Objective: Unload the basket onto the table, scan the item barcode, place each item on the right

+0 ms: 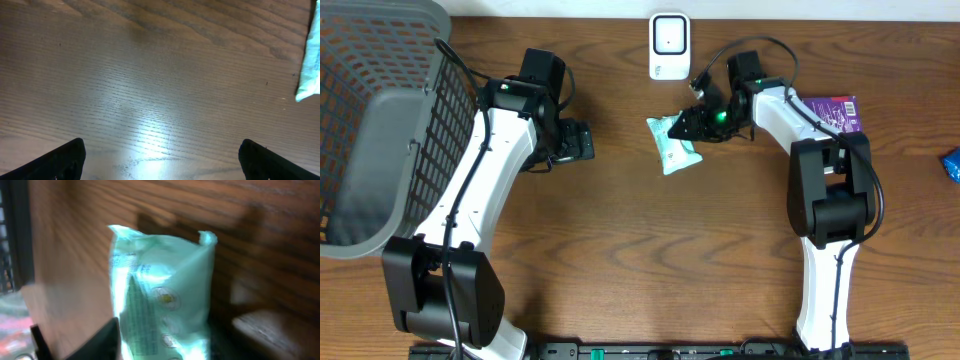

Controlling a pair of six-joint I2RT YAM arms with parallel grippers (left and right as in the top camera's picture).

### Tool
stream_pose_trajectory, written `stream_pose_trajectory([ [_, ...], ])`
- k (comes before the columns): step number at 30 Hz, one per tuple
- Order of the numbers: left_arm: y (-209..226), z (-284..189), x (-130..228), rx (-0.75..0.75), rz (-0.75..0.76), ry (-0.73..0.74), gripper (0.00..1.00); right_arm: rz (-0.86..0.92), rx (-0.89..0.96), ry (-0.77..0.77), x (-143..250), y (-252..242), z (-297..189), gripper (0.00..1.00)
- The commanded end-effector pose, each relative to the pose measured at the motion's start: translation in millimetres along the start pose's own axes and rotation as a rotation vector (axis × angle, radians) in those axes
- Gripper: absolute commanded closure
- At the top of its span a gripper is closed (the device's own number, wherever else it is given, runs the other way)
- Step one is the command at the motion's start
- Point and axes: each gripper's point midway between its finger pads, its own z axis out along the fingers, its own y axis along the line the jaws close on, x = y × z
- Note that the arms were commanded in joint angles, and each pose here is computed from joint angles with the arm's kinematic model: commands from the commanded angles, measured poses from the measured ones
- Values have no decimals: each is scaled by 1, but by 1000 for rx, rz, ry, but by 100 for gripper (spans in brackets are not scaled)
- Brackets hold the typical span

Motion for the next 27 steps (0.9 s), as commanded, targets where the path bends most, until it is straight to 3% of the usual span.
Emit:
stream_pose_trajectory([
  [1,3,-1,0,-12,12,-5,2,82,98,78,32,-32,22,79],
  [3,3,-1,0,-12,12,-5,2,90,98,75,31,-32,21,96],
  [4,3,-1,0,-12,12,-5,2,99,98,71,29,-31,20,99],
  [11,3,-1,0,-12,12,-5,2,116,201,55,5,-27,-6,99],
  [20,3,-1,0,-13,12,-5,2,62,722,30,-24,-41,-75,99],
  [27,3,-1,0,-12,12,-5,2,66,1178,-22,-23,-55,-127,99],
])
